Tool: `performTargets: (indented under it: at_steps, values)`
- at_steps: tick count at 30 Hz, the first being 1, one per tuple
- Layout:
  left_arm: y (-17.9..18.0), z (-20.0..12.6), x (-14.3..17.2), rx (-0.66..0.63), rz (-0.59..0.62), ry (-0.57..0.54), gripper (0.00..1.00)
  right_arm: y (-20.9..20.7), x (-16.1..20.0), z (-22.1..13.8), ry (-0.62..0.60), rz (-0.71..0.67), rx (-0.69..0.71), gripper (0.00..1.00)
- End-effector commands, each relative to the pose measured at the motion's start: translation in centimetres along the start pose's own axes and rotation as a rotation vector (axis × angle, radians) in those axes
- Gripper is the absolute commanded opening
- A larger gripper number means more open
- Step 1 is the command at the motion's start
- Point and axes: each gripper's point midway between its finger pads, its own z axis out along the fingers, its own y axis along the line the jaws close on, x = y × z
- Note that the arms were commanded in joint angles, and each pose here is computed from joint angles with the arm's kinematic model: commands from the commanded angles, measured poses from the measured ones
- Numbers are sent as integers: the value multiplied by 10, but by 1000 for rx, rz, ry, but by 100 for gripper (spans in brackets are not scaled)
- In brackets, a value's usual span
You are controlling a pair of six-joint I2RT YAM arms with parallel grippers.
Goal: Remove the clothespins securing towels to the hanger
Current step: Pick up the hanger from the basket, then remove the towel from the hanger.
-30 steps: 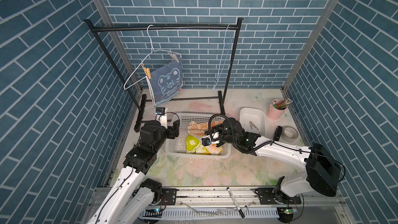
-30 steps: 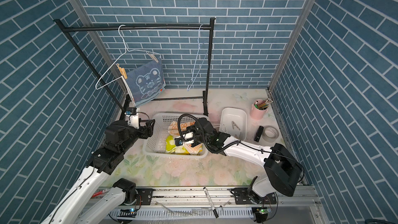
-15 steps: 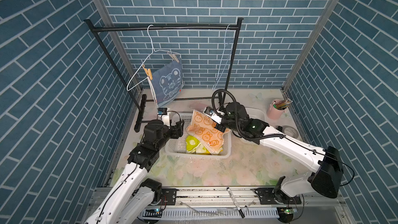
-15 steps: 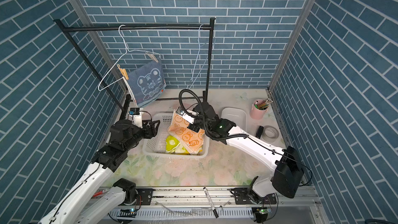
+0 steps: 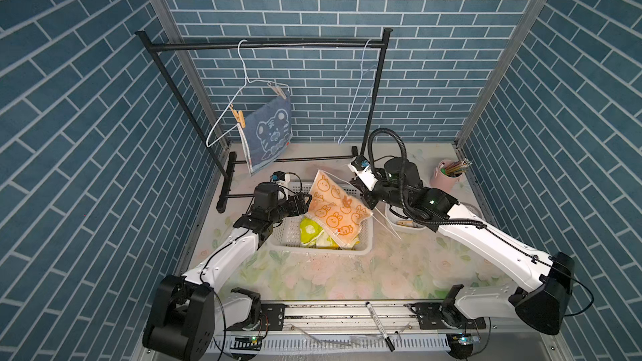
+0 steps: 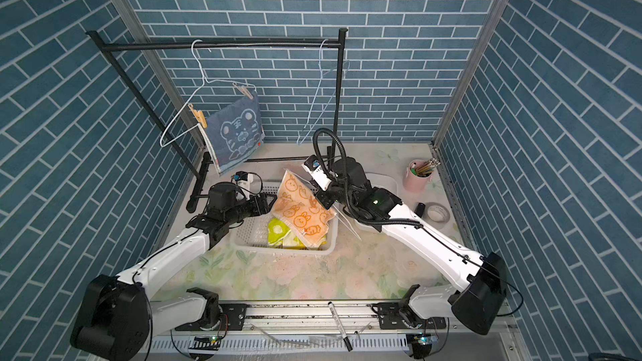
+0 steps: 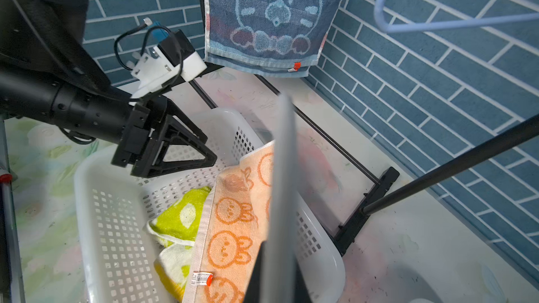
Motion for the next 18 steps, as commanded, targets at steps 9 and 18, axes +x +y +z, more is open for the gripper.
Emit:
performTargets:
  at_steps: [9, 18]
  values:
    - [-9, 43, -35, 92, 5, -32, 73, -1, -6, -6, -39, 68, -5, 0]
    - [-1, 66, -24, 113, -76, 4, 65, -3, -4, -5, -39, 76, 0, 0]
